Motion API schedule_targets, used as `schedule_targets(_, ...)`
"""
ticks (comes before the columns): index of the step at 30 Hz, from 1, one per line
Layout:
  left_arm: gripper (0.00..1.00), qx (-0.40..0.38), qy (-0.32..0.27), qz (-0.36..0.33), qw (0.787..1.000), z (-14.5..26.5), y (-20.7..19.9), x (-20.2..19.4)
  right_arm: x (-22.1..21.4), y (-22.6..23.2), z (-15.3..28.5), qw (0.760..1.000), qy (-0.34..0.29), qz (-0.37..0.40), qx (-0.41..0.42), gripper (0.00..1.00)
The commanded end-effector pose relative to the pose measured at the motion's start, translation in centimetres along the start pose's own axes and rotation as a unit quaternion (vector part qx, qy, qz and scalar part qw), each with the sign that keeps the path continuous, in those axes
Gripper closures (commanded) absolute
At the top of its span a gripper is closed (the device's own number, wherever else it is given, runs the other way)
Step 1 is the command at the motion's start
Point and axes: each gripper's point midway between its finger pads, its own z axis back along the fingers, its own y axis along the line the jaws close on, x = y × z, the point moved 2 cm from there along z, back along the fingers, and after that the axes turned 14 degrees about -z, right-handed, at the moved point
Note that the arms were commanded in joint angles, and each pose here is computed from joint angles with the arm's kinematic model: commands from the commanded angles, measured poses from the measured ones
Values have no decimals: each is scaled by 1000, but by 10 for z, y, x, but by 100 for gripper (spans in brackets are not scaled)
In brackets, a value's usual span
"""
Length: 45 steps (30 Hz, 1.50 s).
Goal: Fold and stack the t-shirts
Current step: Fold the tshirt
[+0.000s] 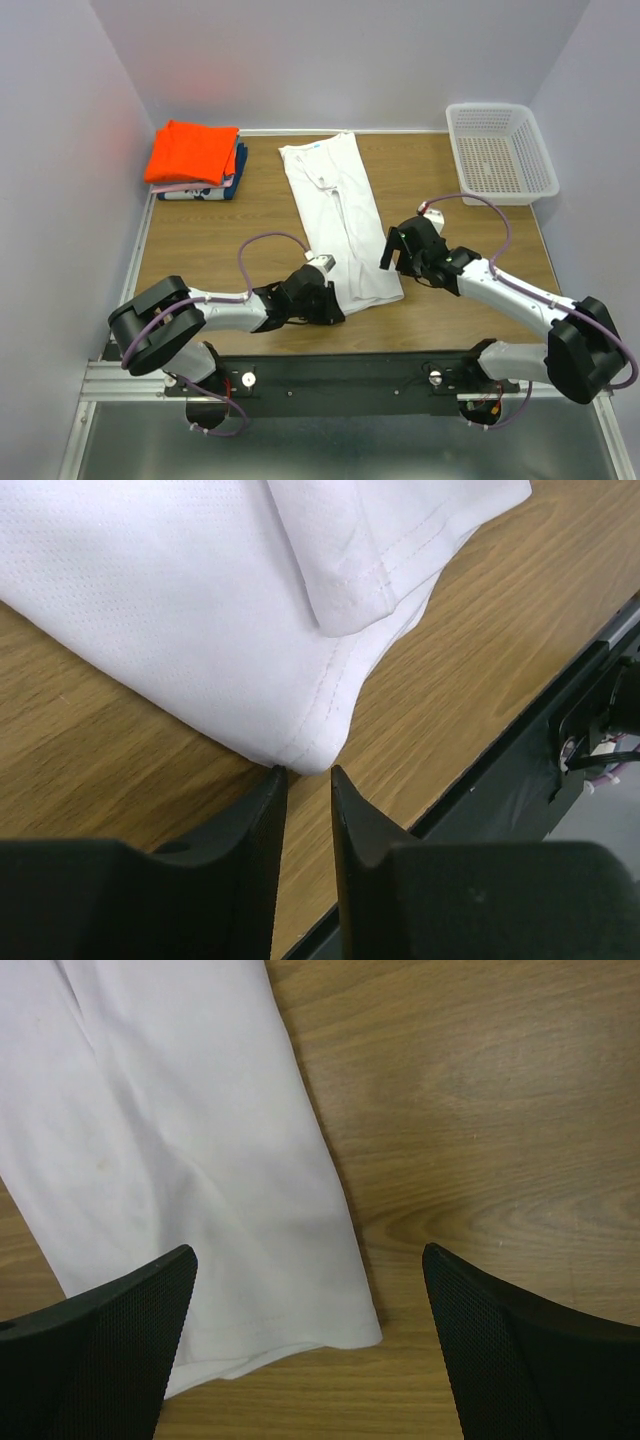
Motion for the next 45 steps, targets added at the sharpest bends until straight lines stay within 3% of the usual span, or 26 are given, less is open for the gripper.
schedule_targets(1,77,59,22,14,998,-2,20,-14,-18,-6,10,998,43,26,22,0)
schedule_targets(2,87,68,26,16,997,-3,23,-14,-24,-9,10,997,55,41,27,0)
schedule_targets(4,99,76,27,18,997,-4,25,-14,-36,-7,15,993,89,53,50,0)
schedule_targets(8,100,94,37,19,995,-7,29,-15,-54,-17,23,988,131,61,50,0)
schedule_targets(16,100,144,31,31,989,0,44,-16,-62,-45,12,987,135,83,-28,3)
schedule_targets(25,100,162,31,45,985,4,50,-19,-74,-40,-2,982,155,102,-42,26)
schedule_targets(33,100,170,23,43,984,6,52,-16,-72,-49,-13,982,140,101,-81,38)
schedule_targets(36,100,173,22,43,984,6,53,-15,-71,-49,-14,982,136,102,-85,52)
schedule_targets(39,100,184,31,44,981,8,58,-21,-73,-51,-12,982,138,97,-85,75)
schedule_targets(42,100,187,30,45,981,10,59,-22,-73,-55,-9,983,134,89,-87,85)
schedule_targets(45,100,183,27,46,982,12,58,-22,-75,-55,-5,983,141,89,-81,86)
